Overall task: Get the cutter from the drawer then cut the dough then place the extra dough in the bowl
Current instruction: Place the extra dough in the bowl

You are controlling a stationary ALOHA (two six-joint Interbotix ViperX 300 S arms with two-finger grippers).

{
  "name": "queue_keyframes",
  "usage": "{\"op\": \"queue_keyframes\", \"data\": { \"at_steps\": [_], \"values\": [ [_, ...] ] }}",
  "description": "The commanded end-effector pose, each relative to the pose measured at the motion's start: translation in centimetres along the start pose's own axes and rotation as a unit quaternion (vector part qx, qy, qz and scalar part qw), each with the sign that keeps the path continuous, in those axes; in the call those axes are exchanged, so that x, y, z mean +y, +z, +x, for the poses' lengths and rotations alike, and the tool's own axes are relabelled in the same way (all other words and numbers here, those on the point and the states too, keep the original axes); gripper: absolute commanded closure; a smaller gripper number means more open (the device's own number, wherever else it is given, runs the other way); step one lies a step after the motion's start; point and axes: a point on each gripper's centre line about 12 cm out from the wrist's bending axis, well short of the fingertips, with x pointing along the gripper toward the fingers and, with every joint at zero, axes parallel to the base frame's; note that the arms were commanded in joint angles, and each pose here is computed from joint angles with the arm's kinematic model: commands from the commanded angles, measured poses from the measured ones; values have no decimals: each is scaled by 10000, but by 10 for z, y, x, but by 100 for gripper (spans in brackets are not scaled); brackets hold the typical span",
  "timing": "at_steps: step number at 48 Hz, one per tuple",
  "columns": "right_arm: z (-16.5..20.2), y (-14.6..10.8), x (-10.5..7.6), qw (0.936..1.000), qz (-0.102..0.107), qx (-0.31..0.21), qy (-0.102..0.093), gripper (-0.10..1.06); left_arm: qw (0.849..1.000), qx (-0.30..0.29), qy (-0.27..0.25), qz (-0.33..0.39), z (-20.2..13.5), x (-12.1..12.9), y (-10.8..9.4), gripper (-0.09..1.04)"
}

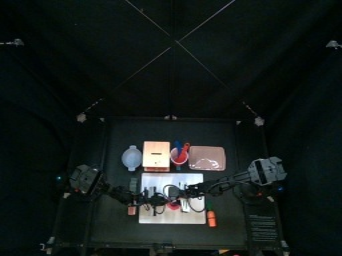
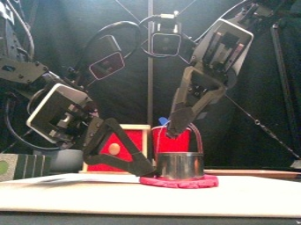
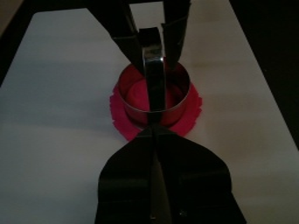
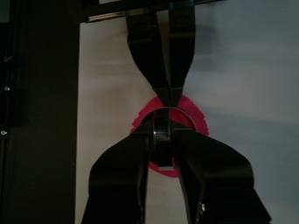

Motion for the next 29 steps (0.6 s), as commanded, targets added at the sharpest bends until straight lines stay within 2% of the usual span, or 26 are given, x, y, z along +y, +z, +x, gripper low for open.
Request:
{"op": "queue_keyframes", "data": {
  "at_steps": [1,20,29],
  "values": [
    [-12,20,2,9995,-23,-313,36,39,10000,7,-6,-49,-1,0,3,47],
    [-36,46,12,9994,-148,-247,177,42,10000,42,4,-79,-1,1,2,47],
    [-45,57,8,9988,-290,-393,96,42,10000,49,5,-76,-2,1,1,47]
  ]
}}
